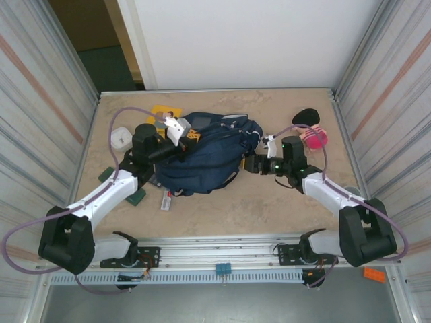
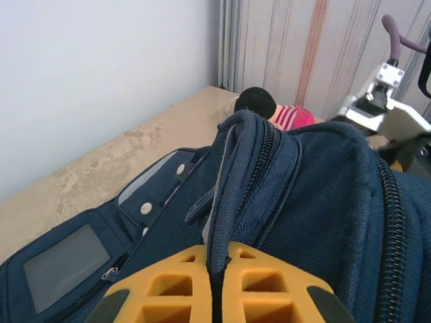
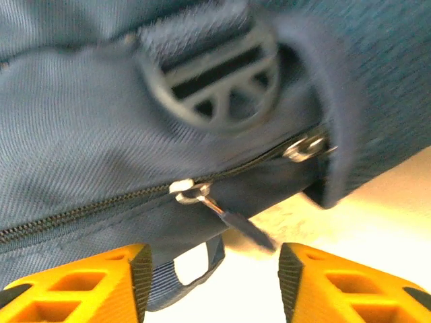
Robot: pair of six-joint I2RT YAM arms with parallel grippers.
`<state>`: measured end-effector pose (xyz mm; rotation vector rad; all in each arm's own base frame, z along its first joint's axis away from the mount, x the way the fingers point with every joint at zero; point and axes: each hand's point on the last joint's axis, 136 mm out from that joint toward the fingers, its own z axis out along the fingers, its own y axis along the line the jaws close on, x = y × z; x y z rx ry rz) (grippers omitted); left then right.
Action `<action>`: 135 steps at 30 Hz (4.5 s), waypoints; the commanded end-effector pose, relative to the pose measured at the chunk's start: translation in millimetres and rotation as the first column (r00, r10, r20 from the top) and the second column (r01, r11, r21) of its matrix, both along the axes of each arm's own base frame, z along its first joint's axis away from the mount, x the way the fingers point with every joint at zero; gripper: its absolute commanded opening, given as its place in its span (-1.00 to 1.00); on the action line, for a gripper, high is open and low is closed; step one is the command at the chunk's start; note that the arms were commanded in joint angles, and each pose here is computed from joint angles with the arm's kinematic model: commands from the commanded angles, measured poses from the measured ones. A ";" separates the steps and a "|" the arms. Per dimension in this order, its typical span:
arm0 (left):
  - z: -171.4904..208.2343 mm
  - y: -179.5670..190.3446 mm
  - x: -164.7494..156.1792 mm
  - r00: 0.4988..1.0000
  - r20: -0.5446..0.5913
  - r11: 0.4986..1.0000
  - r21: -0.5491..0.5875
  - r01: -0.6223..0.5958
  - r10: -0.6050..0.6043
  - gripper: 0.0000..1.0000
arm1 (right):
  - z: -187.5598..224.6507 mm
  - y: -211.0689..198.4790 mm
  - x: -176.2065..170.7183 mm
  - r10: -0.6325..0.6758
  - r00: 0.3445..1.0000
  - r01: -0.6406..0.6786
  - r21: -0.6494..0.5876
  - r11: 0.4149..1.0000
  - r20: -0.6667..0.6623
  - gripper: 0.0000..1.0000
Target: Pack the student bag
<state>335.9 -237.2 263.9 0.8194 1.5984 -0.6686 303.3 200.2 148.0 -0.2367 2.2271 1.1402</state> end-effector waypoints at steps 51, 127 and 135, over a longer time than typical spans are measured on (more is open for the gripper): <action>75.1 7.0 -22.9 0.969 0.187 0.969 -0.158 0.193 -0.162 -1.00 | 23.1 33.3 -11.9 0.332 0.924 -0.351 0.078 0.933 0.191 -0.39; -12.4 -127.1 20.1 0.961 -0.059 0.962 0.020 -0.271 0.272 -1.00 | 42.4 44.7 -79.7 0.082 0.971 -0.066 0.079 0.995 -0.223 0.11; 3.2 -125.1 -2.6 0.997 -0.066 0.996 -0.080 0.031 -0.037 -1.00 | 43.6 12.0 -49.1 -0.107 0.954 0.165 0.193 0.967 -0.279 0.44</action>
